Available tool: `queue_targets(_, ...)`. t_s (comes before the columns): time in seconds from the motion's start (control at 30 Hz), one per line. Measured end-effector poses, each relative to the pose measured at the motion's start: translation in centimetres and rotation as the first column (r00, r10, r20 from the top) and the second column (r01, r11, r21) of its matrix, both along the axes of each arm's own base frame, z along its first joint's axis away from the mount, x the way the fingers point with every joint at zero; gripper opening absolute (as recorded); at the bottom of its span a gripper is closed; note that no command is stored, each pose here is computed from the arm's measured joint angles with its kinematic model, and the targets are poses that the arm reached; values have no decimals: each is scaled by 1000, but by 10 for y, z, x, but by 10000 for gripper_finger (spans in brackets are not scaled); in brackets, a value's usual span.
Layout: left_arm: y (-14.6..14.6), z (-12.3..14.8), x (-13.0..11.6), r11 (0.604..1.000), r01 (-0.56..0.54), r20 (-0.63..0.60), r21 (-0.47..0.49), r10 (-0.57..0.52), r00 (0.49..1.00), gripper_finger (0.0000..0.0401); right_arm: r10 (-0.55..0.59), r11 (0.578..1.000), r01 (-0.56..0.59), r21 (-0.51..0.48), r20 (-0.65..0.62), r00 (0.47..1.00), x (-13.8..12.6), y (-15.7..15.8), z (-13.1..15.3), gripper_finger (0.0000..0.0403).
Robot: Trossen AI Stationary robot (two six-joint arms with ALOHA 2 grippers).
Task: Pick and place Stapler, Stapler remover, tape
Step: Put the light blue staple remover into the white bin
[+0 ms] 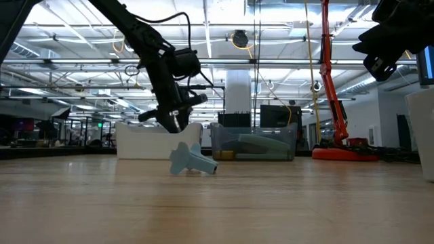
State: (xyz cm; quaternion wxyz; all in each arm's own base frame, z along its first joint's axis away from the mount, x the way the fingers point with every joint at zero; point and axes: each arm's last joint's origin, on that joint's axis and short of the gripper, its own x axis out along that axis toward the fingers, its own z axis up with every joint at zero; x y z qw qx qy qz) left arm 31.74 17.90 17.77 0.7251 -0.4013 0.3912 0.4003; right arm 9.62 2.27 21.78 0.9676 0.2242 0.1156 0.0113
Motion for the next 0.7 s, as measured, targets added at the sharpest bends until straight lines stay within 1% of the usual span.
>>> queue_targets(0.13, 0, 20, -6, 999, 36, 54, 31, -38, 998, 121, 4, 1000, -4, 1, -1, 1000, 0, 0, 0, 73)
queue_targets(0.23, -9, 43, -11, 996, 61, 96, 66, -67, 993, 130, 4, 1000, -4, 1, 0, 1000, 0, 0, 0, 73)
queue_targets(0.33, -29, 67, -11, 981, 148, 139, 129, -165, 976, 131, 4, 1000, -4, 1, -1, 1000, 0, 0, 0, 73)
queue_targets(0.4, -49, 79, -7, 953, 248, 152, 175, -275, 949, 131, 4, 1000, -4, 0, 0, 1000, 0, 0, 0, 73)
queue_targets(0.47, -73, 85, -2, 907, 369, 150, 202, -401, 904, 131, 4, 1000, -4, 0, 0, 1000, 0, 0, 0, 73)
queue_targets(0.53, -96, 88, 7, 837, 491, 152, 241, -532, 833, 131, 4, 1000, -4, -1, 0, 1000, 0, 0, 0, 73)
queue_targets(0.6, -120, 85, 12, 750, 610, 116, 257, -650, 751, 131, 4, 1000, -4, -1, 0, 1000, 0, 0, 0, 73)
queue_targets(0.7, -154, 78, 21, 593, 746, 39, 304, -790, 612, 131, 4, 1000, -4, -2, 0, 1000, 0, 0, 0, 73)
